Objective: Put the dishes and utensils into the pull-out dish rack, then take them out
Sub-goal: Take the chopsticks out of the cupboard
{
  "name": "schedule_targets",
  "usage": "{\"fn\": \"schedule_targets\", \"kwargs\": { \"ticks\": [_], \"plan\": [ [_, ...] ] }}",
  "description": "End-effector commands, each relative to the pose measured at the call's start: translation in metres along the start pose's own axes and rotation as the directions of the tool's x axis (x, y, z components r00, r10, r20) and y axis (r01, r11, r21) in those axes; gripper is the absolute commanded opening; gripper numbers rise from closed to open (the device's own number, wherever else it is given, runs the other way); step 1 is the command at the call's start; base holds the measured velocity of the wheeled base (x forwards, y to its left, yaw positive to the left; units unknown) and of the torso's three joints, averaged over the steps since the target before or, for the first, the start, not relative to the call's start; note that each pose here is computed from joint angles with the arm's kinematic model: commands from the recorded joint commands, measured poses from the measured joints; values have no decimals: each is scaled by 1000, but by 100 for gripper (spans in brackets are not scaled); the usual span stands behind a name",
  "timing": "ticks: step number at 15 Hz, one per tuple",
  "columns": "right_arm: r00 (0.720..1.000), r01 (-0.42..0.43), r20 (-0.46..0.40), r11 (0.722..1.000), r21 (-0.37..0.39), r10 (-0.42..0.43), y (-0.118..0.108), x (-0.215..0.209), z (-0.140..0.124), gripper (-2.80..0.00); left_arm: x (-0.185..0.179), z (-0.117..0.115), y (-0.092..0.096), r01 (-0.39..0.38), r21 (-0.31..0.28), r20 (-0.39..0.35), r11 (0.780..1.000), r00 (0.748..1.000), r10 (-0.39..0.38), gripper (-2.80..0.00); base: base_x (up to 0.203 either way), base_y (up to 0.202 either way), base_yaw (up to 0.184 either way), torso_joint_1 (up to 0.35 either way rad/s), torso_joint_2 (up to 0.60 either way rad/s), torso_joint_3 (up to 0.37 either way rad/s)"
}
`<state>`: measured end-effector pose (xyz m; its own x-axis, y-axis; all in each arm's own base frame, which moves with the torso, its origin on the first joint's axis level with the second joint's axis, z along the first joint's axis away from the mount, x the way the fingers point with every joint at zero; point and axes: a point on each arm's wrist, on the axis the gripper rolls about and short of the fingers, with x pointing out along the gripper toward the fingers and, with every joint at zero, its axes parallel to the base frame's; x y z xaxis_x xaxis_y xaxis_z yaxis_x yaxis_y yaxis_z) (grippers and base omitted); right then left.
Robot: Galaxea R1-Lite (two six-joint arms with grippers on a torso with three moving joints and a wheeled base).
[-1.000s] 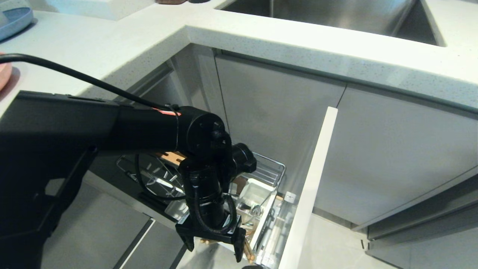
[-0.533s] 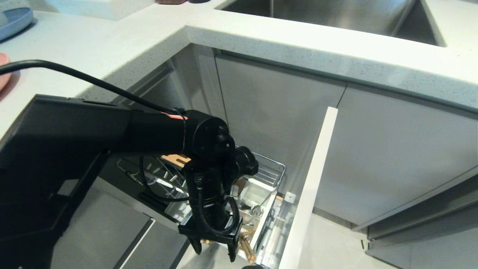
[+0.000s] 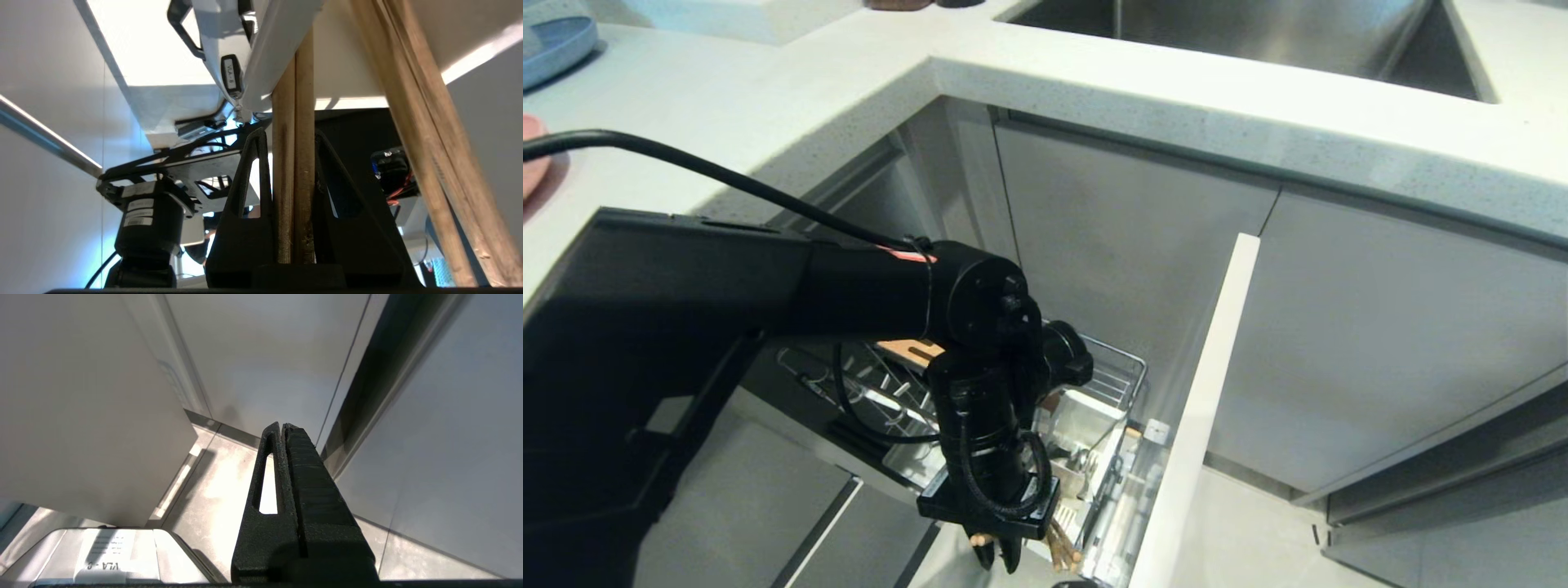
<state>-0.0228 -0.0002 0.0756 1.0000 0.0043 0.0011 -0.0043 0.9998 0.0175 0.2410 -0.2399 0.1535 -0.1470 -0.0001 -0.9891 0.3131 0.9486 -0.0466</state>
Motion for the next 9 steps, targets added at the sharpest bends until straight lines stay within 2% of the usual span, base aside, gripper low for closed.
{"fn": "schedule_targets", "kwargs": {
  "ticks": [1, 6, 9],
  "plan": [
    [1000, 0, -2, 1000, 0, 0, 0, 0, -1, -280, -1, -2, -1, 16, 1, -12, 1000, 1000, -16, -280, 0, 0, 0, 0, 0, 0],
    [1000, 0, -1, 1000, -1, 0, 0, 0, 0, -280, -14, -15, -2, 35, 16, -2, 999, 999, -35, -280, 0, 0, 0, 0, 0, 0],
    [1000, 0, -2, 1000, 0, 0, 0, 0, 0, -280, -34, -31, -1, 59, 26, 47, 998, 997, -61, -280, 0, 0, 0, 0, 0, 0]
  ]
}}
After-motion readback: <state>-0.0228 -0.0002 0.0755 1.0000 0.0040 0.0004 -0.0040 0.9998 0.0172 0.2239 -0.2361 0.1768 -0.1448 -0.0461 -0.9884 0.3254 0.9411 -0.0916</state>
